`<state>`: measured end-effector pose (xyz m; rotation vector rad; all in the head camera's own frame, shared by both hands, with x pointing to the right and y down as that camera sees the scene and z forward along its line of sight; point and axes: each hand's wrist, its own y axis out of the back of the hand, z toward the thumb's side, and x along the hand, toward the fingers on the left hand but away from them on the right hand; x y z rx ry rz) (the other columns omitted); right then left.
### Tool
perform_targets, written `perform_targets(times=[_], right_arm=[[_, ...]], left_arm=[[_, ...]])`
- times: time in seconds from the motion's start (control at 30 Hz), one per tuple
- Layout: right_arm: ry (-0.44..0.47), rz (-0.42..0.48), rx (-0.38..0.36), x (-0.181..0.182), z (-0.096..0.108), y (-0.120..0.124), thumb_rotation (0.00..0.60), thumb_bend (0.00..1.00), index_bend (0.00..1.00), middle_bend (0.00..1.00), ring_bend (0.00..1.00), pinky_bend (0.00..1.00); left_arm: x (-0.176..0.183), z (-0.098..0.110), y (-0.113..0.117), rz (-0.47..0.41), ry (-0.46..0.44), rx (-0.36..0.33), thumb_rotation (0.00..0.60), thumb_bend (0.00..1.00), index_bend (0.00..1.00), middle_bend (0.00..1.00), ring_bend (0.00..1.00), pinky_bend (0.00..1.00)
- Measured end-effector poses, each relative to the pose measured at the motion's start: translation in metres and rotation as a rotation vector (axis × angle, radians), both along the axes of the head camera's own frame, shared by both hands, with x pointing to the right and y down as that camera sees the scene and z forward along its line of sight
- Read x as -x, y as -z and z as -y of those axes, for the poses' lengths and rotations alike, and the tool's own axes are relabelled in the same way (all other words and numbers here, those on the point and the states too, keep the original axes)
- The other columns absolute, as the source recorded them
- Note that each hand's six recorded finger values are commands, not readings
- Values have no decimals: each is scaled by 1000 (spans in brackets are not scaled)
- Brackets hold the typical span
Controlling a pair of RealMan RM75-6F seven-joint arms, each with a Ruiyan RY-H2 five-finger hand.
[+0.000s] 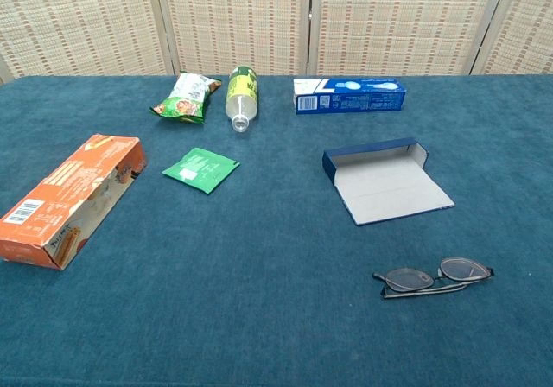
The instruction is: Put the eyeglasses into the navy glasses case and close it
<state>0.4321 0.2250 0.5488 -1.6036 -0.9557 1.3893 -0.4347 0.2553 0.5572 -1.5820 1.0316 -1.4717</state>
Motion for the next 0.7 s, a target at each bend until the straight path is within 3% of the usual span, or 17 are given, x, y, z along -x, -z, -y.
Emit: perform_targets(times=[0.47,0.7], right_arm=[[38,10,10,10,-1,0,600,290,228,174,47,45],[134,22,69,33,-1,-12,600,289,228,175,48,63]], left_arm=[[1,0,-1,4,2,2,600,358,0,0,0,0],[2,-1,-1,2,6,3,600,357,0,0,0,0]])
